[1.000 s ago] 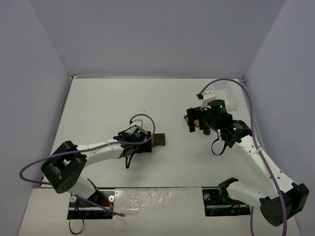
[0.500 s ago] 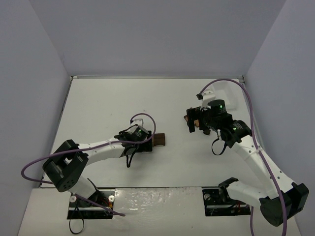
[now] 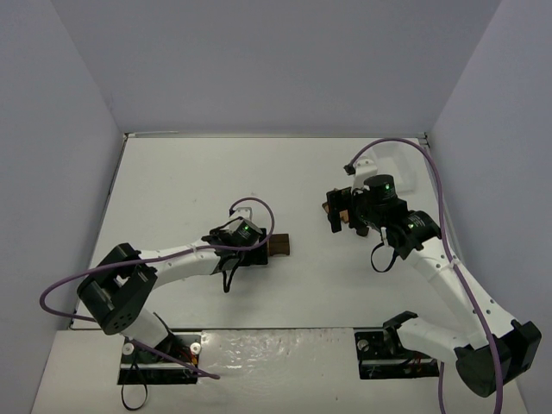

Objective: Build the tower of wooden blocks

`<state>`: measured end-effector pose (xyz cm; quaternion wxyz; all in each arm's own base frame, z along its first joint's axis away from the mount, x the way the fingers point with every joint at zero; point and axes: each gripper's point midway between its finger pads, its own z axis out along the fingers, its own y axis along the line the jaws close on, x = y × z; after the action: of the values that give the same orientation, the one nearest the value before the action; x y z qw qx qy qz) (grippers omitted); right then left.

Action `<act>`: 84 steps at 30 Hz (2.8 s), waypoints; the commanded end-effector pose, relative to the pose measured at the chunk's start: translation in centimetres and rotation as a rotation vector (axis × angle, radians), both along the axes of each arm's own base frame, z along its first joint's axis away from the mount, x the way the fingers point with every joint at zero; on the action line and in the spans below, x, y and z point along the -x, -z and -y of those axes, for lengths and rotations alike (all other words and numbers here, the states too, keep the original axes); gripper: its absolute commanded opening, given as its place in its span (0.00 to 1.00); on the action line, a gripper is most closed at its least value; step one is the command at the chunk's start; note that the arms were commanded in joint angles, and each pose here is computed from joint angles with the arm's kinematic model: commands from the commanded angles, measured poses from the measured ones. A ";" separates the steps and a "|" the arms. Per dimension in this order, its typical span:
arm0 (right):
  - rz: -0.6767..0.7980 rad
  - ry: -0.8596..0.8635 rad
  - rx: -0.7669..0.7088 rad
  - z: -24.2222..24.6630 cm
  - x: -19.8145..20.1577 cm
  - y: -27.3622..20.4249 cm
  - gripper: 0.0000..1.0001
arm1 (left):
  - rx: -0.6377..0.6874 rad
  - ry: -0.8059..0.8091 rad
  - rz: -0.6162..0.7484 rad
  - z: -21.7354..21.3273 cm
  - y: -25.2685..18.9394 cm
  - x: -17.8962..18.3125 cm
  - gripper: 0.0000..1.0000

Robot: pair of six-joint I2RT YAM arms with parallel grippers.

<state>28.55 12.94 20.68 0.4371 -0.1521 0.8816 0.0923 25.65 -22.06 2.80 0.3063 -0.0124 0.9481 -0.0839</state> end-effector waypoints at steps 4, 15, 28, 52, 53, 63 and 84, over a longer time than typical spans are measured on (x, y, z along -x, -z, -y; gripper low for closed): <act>0.040 -0.004 -0.017 -0.2 -0.8 -0.8 1.00 | 0.033 0.017 0.014 1.1 -1.3 -0.4 0.97; 0.000 0.061 -0.006 0.3 -2.1 0.2 0.99 | 0.043 0.033 0.128 -0.8 -8.9 -0.1 0.97; -0.180 0.160 0.069 1.4 -8.4 6.6 0.71 | 0.049 -0.024 0.167 -8.8 -15.6 -3.2 0.97; -0.316 0.114 0.159 1.0 -12.5 15.5 0.50 | -0.121 -0.091 0.284 -16.9 -15.2 -2.7 0.97; -0.316 0.113 0.161 1.0 -12.5 15.6 0.49 | -0.124 -0.092 0.286 -16.9 -15.2 -2.9 0.97; -0.304 0.110 0.174 0.7 -12.5 15.3 0.28 | -0.138 -0.089 0.277 -17.0 -14.9 -3.2 0.97; -0.342 0.236 0.019 -6.9 -1.9 15.6 0.00 | -0.137 -0.083 0.265 -16.8 -14.5 -3.4 0.97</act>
<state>31.11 18.83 4.15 0.2630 -0.1065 0.9577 0.0472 27.58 -5.15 15.43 0.3991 -0.0156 0.9168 -0.0029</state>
